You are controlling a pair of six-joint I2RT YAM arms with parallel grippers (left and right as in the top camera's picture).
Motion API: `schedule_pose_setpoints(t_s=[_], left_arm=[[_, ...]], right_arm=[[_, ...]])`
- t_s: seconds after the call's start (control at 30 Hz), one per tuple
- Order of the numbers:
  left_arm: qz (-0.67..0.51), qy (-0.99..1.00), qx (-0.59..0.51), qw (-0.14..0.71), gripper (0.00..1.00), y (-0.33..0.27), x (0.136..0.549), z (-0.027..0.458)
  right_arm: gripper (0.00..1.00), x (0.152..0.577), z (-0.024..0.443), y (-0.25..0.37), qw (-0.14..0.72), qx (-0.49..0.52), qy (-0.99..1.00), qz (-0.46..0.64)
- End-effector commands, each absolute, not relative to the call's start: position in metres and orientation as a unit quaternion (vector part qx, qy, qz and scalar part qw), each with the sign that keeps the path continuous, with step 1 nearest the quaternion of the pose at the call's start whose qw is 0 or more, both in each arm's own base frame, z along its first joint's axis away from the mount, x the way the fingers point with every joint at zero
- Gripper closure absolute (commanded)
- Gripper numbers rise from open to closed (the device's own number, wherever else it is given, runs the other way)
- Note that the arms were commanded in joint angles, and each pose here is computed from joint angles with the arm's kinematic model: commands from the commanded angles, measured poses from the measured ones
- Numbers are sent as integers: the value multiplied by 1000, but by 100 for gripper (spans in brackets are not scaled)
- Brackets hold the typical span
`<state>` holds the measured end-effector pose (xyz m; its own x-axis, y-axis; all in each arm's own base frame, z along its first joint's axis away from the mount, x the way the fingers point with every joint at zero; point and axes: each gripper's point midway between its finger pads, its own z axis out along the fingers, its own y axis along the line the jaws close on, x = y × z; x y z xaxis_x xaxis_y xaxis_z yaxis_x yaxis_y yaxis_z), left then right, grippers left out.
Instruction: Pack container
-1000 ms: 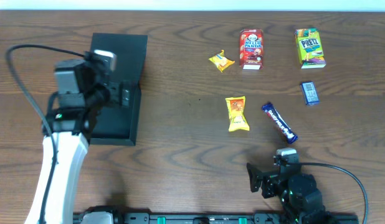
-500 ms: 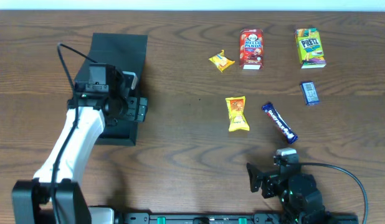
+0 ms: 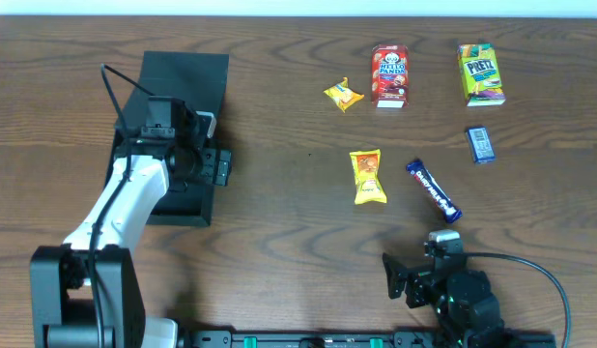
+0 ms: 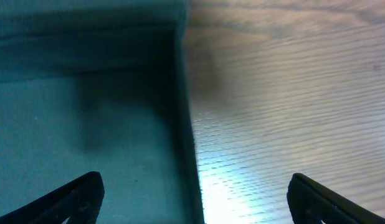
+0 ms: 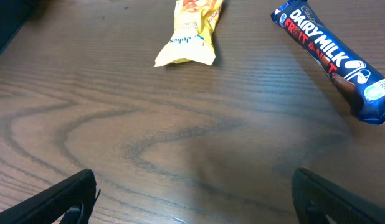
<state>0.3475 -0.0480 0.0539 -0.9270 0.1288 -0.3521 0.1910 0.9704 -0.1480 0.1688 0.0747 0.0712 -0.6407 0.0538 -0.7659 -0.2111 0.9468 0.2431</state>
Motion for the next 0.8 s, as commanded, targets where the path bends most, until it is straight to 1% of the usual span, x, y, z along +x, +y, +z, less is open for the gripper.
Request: schedule_pose_setpoints(t_s=[0.0, 0.03, 0.1, 0.17, 0.23, 0.3, 0.37, 0.47, 0.53, 0.57, 0.7, 0.77], left_arm=[[-68, 984, 76, 145, 5, -40, 345, 34], [-66, 985, 75, 140, 4, -40, 345, 30], [-58, 987, 73, 133, 0, -37, 345, 23], [-52, 988, 72, 128, 8, -35, 345, 18], [-42, 989, 69, 127, 16, -32, 346, 16], [-42, 988, 69, 131, 28, -32, 348, 17], [-42, 988, 69, 133, 44, -32, 349, 17], [-42, 987, 69, 136, 57, -32, 350, 17], [-43, 987, 64, 139, 67, -32, 352, 18], [-44, 987, 59, 141, 74, -32, 353, 18], [-46, 987, 49, 147, 94, -32, 356, 19], [-46, 987, 44, 150, 94, -32, 357, 20]], right_arm=[[1, 168, 70, 76, 421, -42, 892, 160], [1, 168, 70, 76, 421, -42, 892, 160], [1, 168, 70, 76, 421, -42, 892, 160], [1, 168, 70, 76, 421, -42, 892, 160], [1, 168, 70, 76, 421, -42, 892, 160], [1, 168, 70, 76, 421, -42, 892, 160], [1, 168, 70, 76, 421, -42, 892, 160], [1, 168, 70, 76, 421, -42, 892, 160], [1, 168, 70, 76, 421, -42, 892, 160], [1, 168, 70, 76, 421, -42, 892, 160], [1, 168, 70, 76, 421, -42, 892, 160], [1, 168, 70, 76, 421, -42, 892, 160]])
